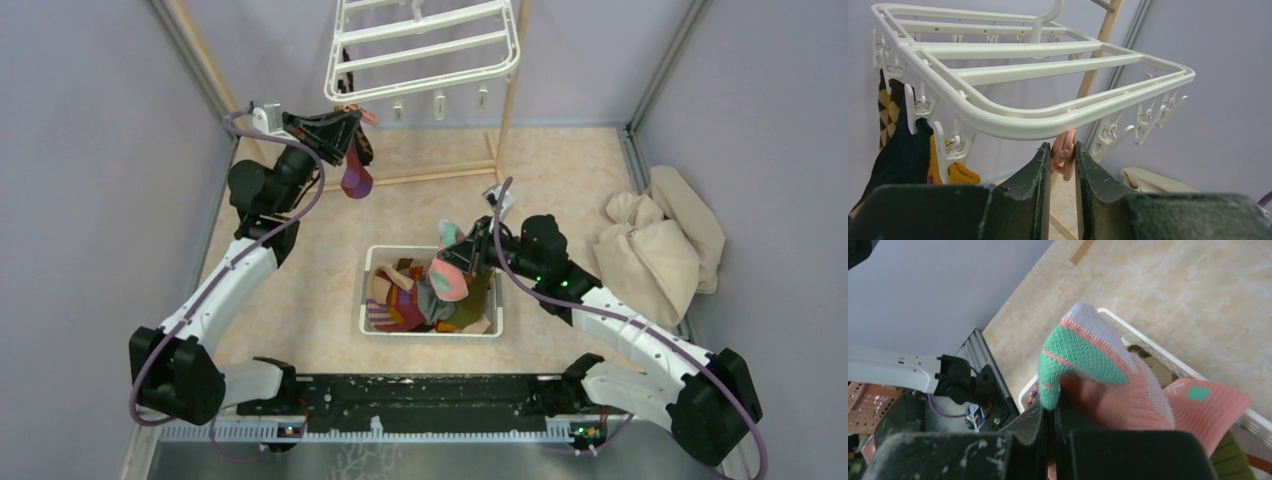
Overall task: Remove the socks clipped to the hanger
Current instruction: Remove the sock from the hanger, then place the sock in the bin.
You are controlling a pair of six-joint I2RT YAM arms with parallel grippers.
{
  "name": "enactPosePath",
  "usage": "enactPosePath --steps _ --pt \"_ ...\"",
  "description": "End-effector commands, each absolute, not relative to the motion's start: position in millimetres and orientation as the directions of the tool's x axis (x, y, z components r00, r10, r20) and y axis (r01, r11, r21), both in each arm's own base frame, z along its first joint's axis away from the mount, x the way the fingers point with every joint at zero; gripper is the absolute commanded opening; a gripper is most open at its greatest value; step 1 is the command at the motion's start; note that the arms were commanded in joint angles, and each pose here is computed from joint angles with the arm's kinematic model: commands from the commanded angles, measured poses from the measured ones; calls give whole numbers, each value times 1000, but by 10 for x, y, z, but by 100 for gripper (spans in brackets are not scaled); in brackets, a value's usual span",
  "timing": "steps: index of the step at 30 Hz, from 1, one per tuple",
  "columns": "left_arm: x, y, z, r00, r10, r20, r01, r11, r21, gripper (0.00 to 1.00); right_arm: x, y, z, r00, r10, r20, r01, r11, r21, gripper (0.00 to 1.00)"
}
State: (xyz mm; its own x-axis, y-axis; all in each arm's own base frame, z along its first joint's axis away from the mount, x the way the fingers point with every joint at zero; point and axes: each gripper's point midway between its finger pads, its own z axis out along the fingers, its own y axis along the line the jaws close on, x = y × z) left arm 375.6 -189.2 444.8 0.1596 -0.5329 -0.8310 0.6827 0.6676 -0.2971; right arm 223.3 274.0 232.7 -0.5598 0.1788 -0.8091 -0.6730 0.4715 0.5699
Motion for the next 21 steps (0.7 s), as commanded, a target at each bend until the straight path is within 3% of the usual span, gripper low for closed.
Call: enactPosePath --steps 1,13,21 --pt "3715 -1745 4606 219 -508 -833 641 719 -270 24 2154 2925 2650 -501 172 -848 -742 419 524 0" --pt "3649 -1370 4512 235 -487 -841 552 779 -297 24 1811 3267 2335 -573 17 -819 -764 351 541 0" --pt "3514 -1257 4501 243 -472 -847 529 797 -292 25 1798 3310 2012 -618 -56 -784 -738 385 554 0"
